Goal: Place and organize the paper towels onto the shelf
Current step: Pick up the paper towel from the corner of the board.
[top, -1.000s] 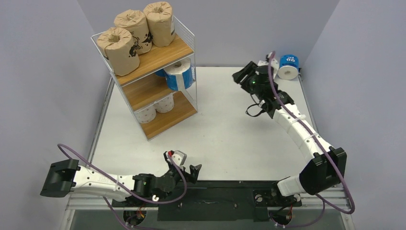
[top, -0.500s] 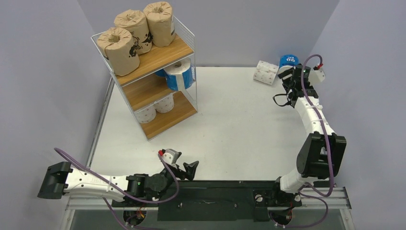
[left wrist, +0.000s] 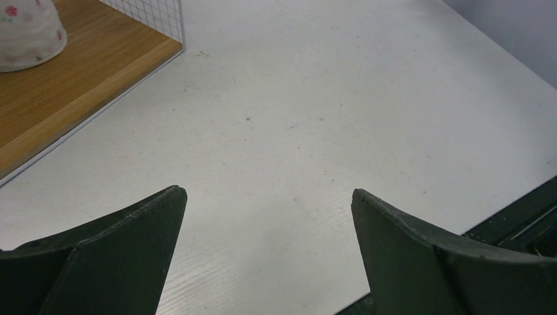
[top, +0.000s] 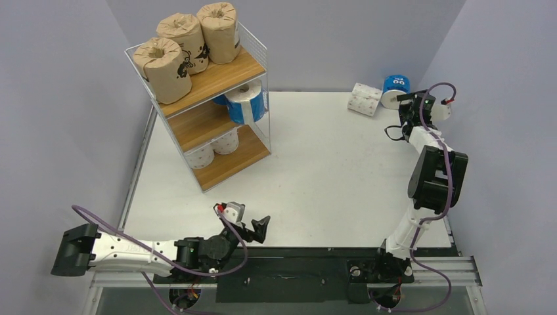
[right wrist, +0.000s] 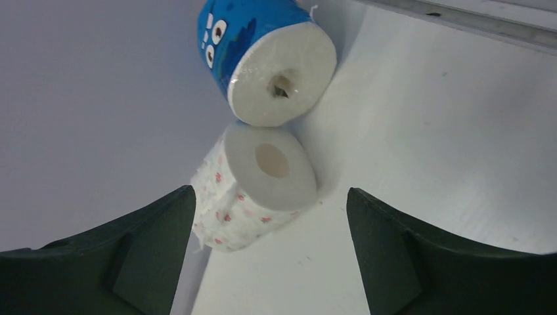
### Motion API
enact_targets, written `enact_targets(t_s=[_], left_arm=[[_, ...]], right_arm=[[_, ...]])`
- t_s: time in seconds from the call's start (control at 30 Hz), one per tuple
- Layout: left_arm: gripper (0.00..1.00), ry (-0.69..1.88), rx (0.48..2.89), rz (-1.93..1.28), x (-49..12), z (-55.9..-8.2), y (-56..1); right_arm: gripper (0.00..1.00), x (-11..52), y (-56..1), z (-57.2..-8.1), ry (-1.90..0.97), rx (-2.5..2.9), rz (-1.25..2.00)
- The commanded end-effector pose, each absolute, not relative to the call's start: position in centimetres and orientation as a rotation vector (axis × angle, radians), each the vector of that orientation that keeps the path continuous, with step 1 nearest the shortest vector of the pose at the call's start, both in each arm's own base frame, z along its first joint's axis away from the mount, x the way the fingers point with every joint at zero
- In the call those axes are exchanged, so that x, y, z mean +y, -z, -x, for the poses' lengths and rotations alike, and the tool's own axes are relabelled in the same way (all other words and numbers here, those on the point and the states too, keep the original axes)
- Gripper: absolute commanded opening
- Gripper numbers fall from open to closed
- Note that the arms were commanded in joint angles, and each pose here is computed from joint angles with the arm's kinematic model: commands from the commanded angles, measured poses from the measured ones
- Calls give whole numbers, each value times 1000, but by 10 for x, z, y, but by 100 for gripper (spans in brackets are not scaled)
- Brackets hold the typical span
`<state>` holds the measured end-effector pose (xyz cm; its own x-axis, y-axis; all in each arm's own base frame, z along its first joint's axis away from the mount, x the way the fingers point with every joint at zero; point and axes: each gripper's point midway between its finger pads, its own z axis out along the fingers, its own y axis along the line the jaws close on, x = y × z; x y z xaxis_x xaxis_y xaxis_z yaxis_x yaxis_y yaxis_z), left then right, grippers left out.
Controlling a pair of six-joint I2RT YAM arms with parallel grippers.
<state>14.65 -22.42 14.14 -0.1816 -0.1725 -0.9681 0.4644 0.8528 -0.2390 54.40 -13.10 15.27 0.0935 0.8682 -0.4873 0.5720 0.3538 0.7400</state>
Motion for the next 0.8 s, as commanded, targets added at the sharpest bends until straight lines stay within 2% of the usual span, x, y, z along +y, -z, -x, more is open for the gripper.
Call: enact_targets(t_s=[0.0,0.23,0.77], left_arm=[[97,573,1651,-170,-222,-157,-144],[97,598,1661,-99,-219,-170,-139],[97,556,1684,-146,-230,-193,-132]], right_arm=[[82,-134,-213,-593,-617,1302,-1258],[83,-138,-208,-626,-750,1187,-1290],[84,-149,-167,-665,-757,1178,-1356]])
